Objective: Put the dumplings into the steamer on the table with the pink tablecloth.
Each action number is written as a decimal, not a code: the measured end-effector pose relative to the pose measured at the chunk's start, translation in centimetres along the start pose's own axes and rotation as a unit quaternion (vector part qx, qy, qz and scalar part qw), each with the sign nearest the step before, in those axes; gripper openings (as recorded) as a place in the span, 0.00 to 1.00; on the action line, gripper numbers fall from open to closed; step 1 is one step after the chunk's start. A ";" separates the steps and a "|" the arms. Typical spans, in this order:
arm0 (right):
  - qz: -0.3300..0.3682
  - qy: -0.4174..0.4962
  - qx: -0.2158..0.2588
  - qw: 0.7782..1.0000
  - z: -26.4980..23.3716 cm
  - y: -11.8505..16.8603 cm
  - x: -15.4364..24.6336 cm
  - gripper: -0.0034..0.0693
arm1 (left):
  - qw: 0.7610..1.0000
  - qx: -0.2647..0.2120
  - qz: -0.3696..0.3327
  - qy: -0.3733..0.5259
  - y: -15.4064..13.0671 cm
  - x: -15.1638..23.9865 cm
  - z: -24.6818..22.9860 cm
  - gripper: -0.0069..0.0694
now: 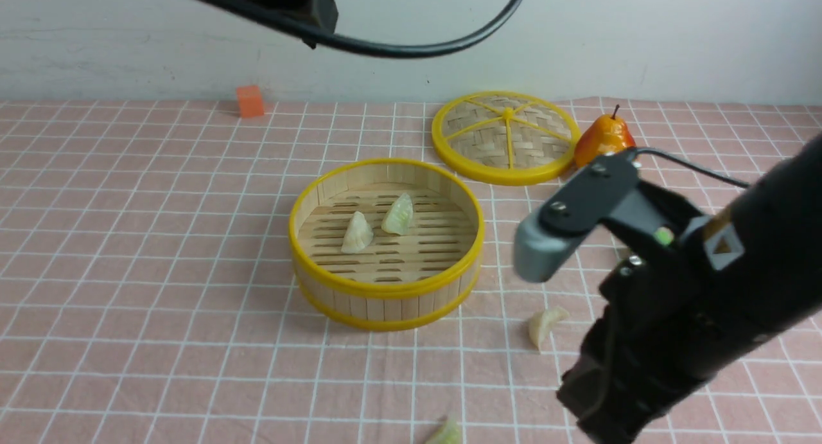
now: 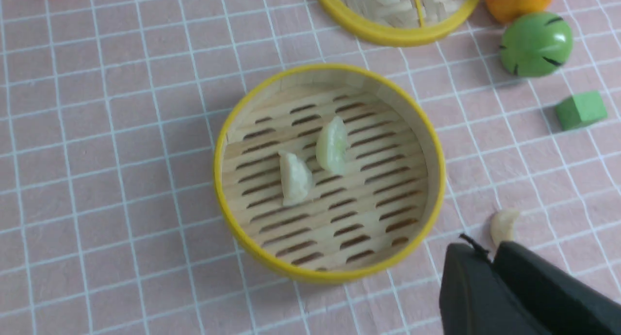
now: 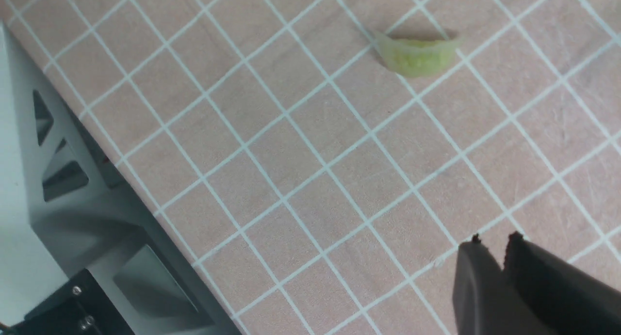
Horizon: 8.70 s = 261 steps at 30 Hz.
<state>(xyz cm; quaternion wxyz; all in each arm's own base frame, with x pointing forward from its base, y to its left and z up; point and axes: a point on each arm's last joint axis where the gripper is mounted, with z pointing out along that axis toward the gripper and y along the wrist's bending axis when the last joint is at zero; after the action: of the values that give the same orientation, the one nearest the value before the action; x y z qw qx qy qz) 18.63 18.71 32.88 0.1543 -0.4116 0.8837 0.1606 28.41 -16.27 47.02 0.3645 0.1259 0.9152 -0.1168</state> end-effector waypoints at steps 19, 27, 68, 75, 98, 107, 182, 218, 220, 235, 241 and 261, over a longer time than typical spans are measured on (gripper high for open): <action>0.138 0.063 0.029 0.988 11.2 0.1 -4.7 0.47 | 0.999 -0.021 -0.015 0.037 5.6 20.1 -8.1 0.07; 0.271 0.067 0.111 0.954 16.5 -3.0 -6.2 0.88 | 0.999 0.012 -0.024 -0.024 6.6 25.2 -9.2 0.07; 0.134 -0.010 0.148 0.980 10.5 -5.5 -14.8 0.31 | 0.995 0.028 -0.020 -0.094 7.2 27.6 -9.1 0.07; 0.165 -0.034 0.165 0.972 13.9 -10.6 -17.3 0.31 | 0.996 0.016 -0.014 -0.088 7.4 27.7 -9.1 0.07; 0.152 -0.016 0.144 0.978 14.1 -11.0 -18.6 0.80 | 0.999 -0.004 -0.005 -0.048 7.8 29.0 -7.4 0.07; 0.139 -0.057 0.093 0.984 4.0 -7.1 -16.5 0.83 | 0.998 -0.005 -0.003 -0.057 7.9 28.9 -7.4 0.07; 0.259 -0.092 0.169 0.946 17.9 -18.0 -17.0 0.68 | 0.998 -0.028 -0.021 -0.055 8.3 29.2 -6.7 0.09; 0.076 -0.316 0.126 0.937 -10.9 -2.5 -7.0 0.02 | 0.968 0.035 -0.069 -0.239 9.5 34.1 -8.6 0.13; 0.074 -0.343 0.124 0.928 -11.5 -1.8 -4.7 0.02 | 0.968 0.035 -0.069 -0.239 9.5 34.1 -8.6 0.13; 0.075 -0.396 0.112 0.908 -10.2 0.5 8.4 0.03 | 0.968 0.034 -0.069 -0.237 9.5 34.2 -8.6 0.15; 0.069 -0.388 0.121 0.911 -10.6 0.7 9.6 0.04 | 0.968 0.034 -0.069 -0.237 9.5 34.2 -8.6 0.16; 0.066 -0.459 0.149 0.873 -9.2 -0.2 11.2 0.02 | 0.968 0.034 -0.069 -0.237 9.5 34.2 -8.6 0.18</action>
<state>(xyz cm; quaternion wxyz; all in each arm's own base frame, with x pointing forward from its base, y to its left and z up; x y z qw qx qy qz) 10.59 7.26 36.57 0.5911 -0.2047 0.7520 0.2079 1.96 0.29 28.12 0.5573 0.0437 0.8048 -0.1995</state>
